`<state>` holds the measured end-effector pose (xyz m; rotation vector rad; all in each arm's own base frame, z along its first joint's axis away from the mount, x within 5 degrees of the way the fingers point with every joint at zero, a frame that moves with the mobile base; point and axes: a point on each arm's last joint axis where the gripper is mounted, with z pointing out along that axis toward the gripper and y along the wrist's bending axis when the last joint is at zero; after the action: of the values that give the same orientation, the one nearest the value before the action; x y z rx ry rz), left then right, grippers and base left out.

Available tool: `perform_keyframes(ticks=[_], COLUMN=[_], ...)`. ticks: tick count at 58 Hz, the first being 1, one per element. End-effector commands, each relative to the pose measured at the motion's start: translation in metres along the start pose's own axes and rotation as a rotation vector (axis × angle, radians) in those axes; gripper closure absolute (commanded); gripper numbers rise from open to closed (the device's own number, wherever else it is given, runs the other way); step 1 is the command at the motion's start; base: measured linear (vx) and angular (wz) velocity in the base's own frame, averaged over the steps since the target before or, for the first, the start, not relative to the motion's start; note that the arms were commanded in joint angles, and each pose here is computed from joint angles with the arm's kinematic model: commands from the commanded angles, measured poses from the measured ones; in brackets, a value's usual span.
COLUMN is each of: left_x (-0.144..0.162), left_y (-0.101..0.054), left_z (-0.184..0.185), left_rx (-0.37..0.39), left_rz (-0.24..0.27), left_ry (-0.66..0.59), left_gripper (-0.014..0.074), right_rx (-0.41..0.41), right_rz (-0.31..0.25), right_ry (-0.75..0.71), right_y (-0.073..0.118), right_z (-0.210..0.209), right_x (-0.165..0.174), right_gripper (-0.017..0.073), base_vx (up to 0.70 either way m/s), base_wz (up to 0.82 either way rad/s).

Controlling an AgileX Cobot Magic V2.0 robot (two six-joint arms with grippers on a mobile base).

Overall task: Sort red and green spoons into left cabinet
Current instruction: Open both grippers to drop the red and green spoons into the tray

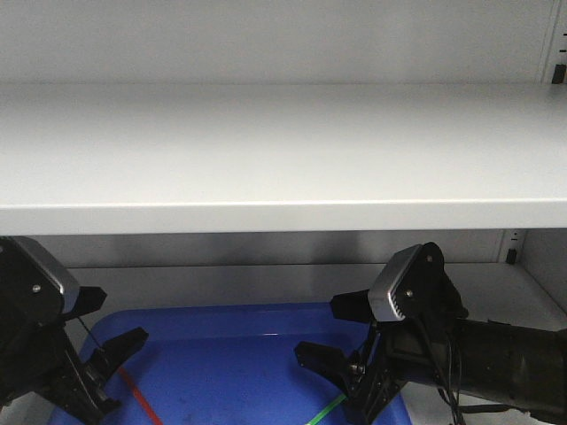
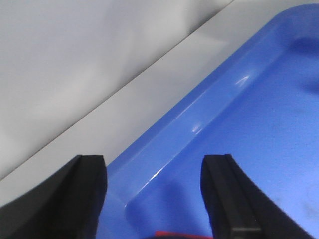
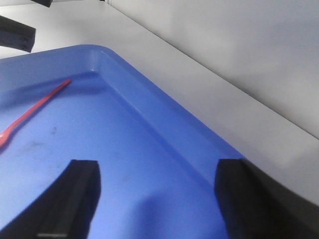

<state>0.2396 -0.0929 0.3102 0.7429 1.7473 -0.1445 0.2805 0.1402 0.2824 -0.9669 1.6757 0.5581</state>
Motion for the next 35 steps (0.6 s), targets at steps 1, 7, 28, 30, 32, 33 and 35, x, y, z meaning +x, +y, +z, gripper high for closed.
perform_keyframes(ticks=[1,7,28,30,32,33,35], left_x=[-0.016,-0.008,-0.007,-0.007,-0.007,-0.006,-0.004], left_y=[0.002,-0.002,-0.013,-0.014,-0.015,-0.016,-0.018], left_z=[-0.008,-0.013,-0.062,-0.069,-0.076,-0.079,-0.086], left_rx=[-0.011,-0.005,-0.029,-0.034,-0.037,-0.041,-0.046], left_rz=[-0.087,-0.181,-0.184,-0.183,-0.191,-0.198,-0.208], left_ry=[-0.060,-0.049,-0.151,-0.169,-0.187,-0.193,-0.209], left_gripper=[0.0118,0.0252,0.0598,0.0598,0.0598,0.0598,0.0597], right_rx=[0.010,0.006,-0.025,-0.025,-0.023,-0.022,-0.019], right_rz=[0.048,0.096,0.129,0.129,0.129,0.130,0.127], right_ry=[-0.104,-0.107,-0.021,-0.013,-0.008,-0.003,-0.003], right_y=[-0.001,0.000,0.015,0.017,0.018,0.019,0.021], right_z=[-0.007,-0.010,-0.034,-0.038,-0.041,-0.043,-0.047], right_x=[-0.023,-0.025,-0.035,-0.037,-0.039,-0.039,-0.041], right_gripper=[0.0132,0.0284,0.0562,0.0562,0.0562,0.0562,0.0562], base_vx=[0.00,0.00,0.00,0.00,0.00,0.00,0.00], base_wz=[0.00,0.00,0.00,0.00,0.00,0.00,0.00])
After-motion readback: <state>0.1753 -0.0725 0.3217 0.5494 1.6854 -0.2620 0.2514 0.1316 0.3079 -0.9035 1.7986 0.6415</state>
